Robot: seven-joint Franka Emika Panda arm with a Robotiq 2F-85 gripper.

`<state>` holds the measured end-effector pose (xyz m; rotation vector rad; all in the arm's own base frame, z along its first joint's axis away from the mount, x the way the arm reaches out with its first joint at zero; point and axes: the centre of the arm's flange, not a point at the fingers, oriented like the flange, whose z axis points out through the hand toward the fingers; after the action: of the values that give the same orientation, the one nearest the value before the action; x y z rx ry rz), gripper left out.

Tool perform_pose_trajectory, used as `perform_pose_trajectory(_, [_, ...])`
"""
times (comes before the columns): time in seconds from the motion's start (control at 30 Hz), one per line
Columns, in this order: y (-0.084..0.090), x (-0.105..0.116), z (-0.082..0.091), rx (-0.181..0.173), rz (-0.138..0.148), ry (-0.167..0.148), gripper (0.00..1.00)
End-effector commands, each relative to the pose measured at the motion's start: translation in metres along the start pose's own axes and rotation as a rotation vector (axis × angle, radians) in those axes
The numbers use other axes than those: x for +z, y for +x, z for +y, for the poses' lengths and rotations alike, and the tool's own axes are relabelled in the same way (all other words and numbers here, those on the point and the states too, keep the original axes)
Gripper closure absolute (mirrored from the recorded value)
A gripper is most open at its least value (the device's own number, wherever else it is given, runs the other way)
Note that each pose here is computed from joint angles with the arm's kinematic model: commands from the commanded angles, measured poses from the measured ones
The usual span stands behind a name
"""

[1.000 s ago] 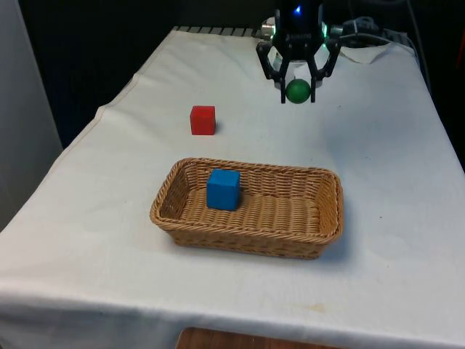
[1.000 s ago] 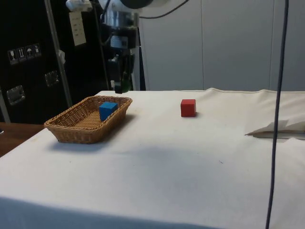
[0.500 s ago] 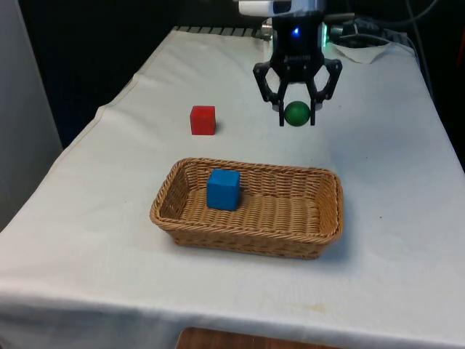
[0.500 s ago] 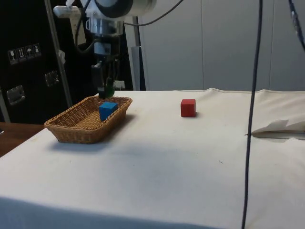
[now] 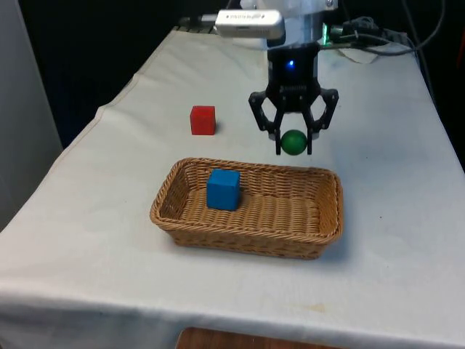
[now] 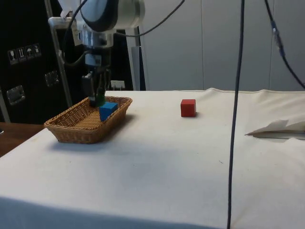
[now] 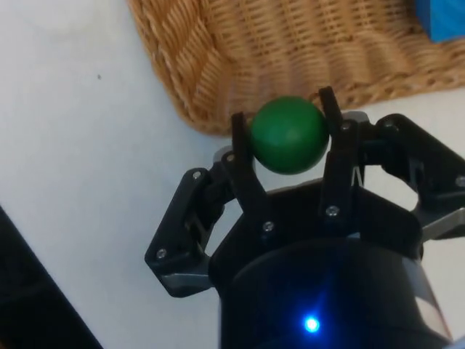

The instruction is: Place all non-red objects into the basket.

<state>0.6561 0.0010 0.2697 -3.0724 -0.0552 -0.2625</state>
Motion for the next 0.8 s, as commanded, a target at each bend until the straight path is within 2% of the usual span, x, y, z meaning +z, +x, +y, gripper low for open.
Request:
perform_pose_trajectory(0.0, [0.003,0.004,0.0,0.0,0.005,0.011,1.0])
perform_pose_trajectory(0.1, [0.007,0.012,0.002,0.002,0.002,0.001,1.0])
perform_pose_trajectory(0.13, [0.01,0.016,0.002,0.002,0.006,0.009,1.0])
perform_pose_trajectory(0.3, [0.02,0.035,0.003,0.004,0.006,0.002,1.0])
perform_pose_trajectory(0.33, [0.018,0.031,0.003,0.002,0.002,-0.007,1.0])
perform_pose_trajectory(0.4, [0.023,0.041,0.003,0.004,0.007,0.002,1.0])
perform_pose_trajectory(0.57, [0.026,0.063,0.004,0.006,-0.002,-0.006,1.0])
perform_pose_trajectory(0.6, [0.025,0.059,0.004,0.006,-0.007,-0.014,1.0])
perform_pose_trajectory(0.63, [0.026,0.066,0.004,0.007,-0.003,-0.007,1.0])
perform_pose_trajectory(0.77, [0.027,0.079,0.004,0.007,-0.01,-0.012,1.0])
